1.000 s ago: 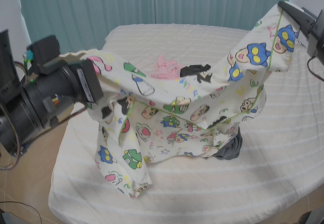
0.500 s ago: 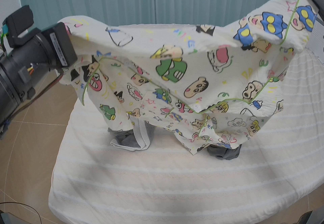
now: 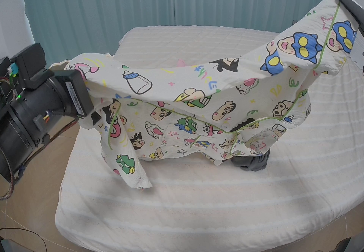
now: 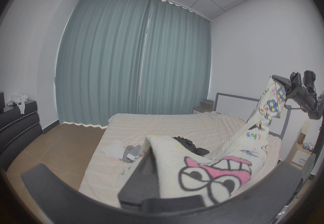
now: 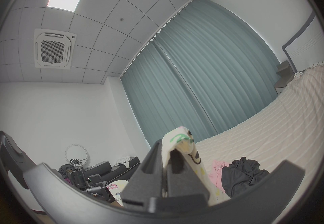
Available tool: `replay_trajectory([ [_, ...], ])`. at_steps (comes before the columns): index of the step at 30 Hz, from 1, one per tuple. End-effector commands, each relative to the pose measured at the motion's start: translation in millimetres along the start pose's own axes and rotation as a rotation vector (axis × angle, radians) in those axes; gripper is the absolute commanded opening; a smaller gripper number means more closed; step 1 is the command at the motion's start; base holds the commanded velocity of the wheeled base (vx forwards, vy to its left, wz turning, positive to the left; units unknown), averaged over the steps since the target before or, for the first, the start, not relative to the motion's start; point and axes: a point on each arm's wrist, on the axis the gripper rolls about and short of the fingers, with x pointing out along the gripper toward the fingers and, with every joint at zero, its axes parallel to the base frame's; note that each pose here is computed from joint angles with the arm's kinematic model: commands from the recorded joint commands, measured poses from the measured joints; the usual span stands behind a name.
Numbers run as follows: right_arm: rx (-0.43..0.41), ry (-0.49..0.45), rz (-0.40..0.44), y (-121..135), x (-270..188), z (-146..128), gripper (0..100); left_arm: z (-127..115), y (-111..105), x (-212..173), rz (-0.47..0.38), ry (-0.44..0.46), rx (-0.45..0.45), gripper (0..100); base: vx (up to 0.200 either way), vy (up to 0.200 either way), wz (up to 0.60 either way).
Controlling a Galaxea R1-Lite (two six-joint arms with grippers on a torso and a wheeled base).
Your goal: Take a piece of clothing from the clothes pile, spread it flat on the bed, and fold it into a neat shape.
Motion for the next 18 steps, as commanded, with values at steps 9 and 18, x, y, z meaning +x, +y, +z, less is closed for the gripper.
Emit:
replay_trajectory([
  [9,0.003,-0.047,0.022,3.9,-15.3,14.7,0,-9.7,1.9,-7.0,-0.007,0.017,0.011,0,-0.044,0.000,0.00],
  [18,-0.002,-0.001,-0.008,-5.2,-50.6,0.3,0,-11.9,-2.2,-9.7,-0.035,0.013,0.008,0,0.000,0.000,0.00],
])
